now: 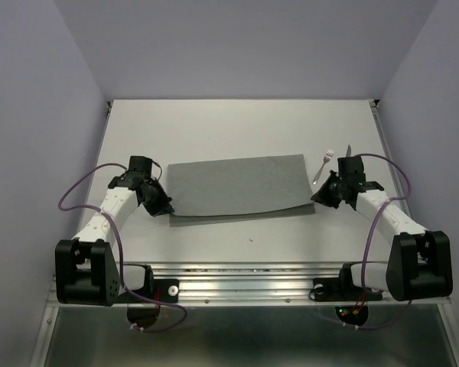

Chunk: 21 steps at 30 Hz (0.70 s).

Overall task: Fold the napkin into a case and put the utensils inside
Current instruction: Fold the rectangle-folded napkin at the center of the board.

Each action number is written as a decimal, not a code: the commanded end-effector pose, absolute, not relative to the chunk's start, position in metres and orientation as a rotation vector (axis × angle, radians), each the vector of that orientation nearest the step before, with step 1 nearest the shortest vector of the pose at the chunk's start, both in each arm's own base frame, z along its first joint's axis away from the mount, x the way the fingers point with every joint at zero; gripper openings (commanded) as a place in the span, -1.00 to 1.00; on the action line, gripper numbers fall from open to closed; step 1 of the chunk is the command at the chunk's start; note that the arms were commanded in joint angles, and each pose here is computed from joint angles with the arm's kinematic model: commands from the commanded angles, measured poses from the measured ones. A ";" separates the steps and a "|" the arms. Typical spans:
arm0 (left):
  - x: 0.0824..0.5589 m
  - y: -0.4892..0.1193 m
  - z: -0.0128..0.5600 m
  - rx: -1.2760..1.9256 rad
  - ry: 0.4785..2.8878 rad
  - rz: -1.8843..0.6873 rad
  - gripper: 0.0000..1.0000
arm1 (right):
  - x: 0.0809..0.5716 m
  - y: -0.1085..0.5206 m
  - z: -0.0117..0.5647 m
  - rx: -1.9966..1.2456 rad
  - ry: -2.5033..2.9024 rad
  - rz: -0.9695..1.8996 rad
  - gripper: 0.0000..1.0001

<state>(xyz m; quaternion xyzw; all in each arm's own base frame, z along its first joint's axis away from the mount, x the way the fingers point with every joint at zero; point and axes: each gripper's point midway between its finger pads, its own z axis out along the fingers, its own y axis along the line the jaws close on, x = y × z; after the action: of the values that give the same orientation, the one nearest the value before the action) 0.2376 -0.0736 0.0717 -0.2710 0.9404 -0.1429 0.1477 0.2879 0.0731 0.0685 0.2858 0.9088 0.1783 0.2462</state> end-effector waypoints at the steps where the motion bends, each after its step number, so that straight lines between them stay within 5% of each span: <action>1: 0.232 -0.074 0.079 -0.762 2.706 -0.414 -1.00 | 0.293 0.067 0.077 0.791 2.444 0.463 -0.99; 21: 0.216 -0.080 0.044 -0.807 2.796 -0.439 -1.00 | 0.280 0.066 0.047 0.840 2.520 0.428 -0.99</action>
<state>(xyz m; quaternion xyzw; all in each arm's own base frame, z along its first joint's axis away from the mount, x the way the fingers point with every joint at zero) 0.2214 -0.0793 0.0499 -0.2730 0.9439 -0.1500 0.1091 0.2828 0.0704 0.0544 0.2952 0.9136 0.1640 0.2266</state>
